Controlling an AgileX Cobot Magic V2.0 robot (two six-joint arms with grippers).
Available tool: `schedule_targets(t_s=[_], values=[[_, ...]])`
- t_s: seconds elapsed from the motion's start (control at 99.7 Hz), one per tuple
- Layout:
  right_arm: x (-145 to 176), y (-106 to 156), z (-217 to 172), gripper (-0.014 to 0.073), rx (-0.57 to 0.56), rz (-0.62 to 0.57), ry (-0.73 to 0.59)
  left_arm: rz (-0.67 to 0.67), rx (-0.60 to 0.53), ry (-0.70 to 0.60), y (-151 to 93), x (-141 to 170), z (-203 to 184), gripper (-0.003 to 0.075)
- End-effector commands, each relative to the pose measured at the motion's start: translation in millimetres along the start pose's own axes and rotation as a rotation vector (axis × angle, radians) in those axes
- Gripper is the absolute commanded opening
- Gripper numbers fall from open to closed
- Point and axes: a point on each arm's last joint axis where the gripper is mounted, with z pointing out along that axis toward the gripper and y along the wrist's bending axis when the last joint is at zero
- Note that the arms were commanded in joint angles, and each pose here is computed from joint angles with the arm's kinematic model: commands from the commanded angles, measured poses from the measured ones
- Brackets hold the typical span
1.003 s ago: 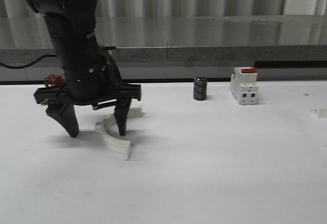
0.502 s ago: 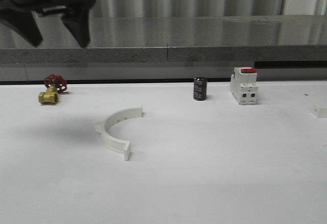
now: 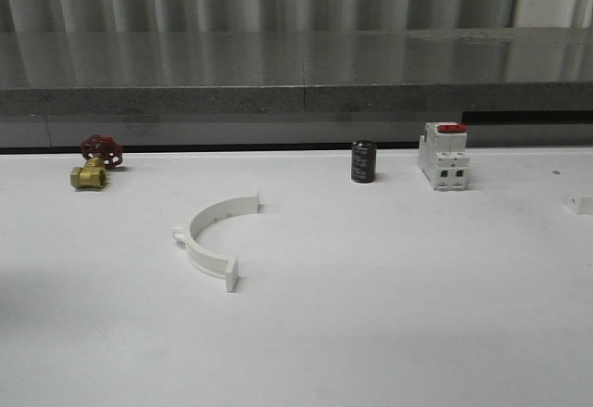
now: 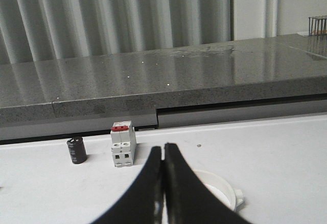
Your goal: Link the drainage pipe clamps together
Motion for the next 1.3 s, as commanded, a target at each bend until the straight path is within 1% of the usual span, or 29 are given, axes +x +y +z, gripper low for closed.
schedule_targets(t_s=[0.0, 0.05, 0.211, 0.311, 0.371, 0.401, 0.441, 0.452, 0.472, 0.512, 0.532, 0.542, 0.572, 0.672, 0.773, 0.853, 0.913, 0.983, 1.104, 1.114, 1.174, 1.294], values=[[-14, 2, -2, -0.0067, -0.013, -0.008, -0.117, -0.038, 0.028, -0.145, -3, 8, -22, 0.0604], [-14, 2, -2, -0.0067, -0.013, -0.008, -0.117, -0.055, 0.048, -0.162, -6, 23, -28, 0.0604], [-14, 2, -2, -0.0067, -0.013, -0.008, -0.117, -0.062, 0.058, -0.191, -8, 62, -41, 0.0592], [-16, 2, -2, -0.0067, -0.015, -0.008, -0.131, -0.071, 0.066, -0.219, -8, 82, -49, 0.0551], [-16, 2, -3, -0.0067, -0.016, -0.008, -0.138, -0.071, 0.066, -0.226, -8, 93, -52, 0.0506], [-16, 2, -3, -0.0067, -0.016, -0.008, -0.137, -0.070, 0.067, -0.237, -9, 98, -55, 0.0477], [-16, 2, -3, -0.0067, -0.016, -0.008, -0.137, -0.070, 0.067, -0.243, -9, 104, -56, 0.0410], [-16, 2, -3, -0.0067, -0.016, -0.008, -0.137, -0.069, 0.067, -0.246, -9, 105, -57, 0.0410], [-16, 2, -3, -0.0067, -0.015, -0.008, -0.135, -0.069, 0.067, -0.252, -9, 107, -58, 0.0377], [-16, 2, -2, -0.0067, -0.015, -0.008, -0.132, -0.068, 0.066, -0.257, -8, 111, -59, 0.0300], [-16, 2, -2, -0.0067, -0.015, -0.008, -0.129, -0.067, 0.066, -0.264, -8, 114, -60, 0.0245], [-16, 2, -2, -0.0067, -0.015, -0.008, -0.127, -0.067, 0.066, -0.265, -8, 114, -60, 0.0245], [-16, 2, -3, -0.0067, -0.014, -0.007, -0.121, -0.067, 0.065, -0.271, -8, 116, -60, 0.0173], [-21, 3, -3, -0.0067, -0.009, 0.009, -0.063, -0.066, 0.063, -0.290, -8, 120, -61, -0.0020], [-34, 5, -2, -0.0067, -0.006, 0.052, 0.008, -0.066, 0.063, -0.294, -8, 120, -61, -0.0021], [-48, 7, 3, -0.0067, -0.003, 0.054, 0.060, -0.066, 0.063, -0.294, -8, 120, -61, -0.0021], [-61, 9, 9, -0.0067, 0.002, 0.053, 0.123, -0.066, 0.063, -0.294, -8, 120, -61, -0.0021], [-74, 12, 19, -0.0067, 0.011, 0.053, 0.228, -0.066, 0.063, -0.294, -8, 120, -61, -0.0021], [-86, 15, 41, -0.0067, 0.035, 0.052, 0.497, -0.066, 0.063, -0.296, -8, 119, -62, -0.0021], [-88, 15, 43, -0.0067, 0.035, 0.052, 0.500, -0.066, 0.063, -0.296, -8, 119, -62, -0.0021], [-91, 16, 56, -0.0067, 0.046, 0.053, 0.621, -0.066, 0.063, -0.296, -8, 119, -62, -0.0021], [-95, 17, 81, -0.0067, 0.059, 0.054, 0.722, -0.068, 0.064, -0.296, -8, 119, -62, -0.0021]])
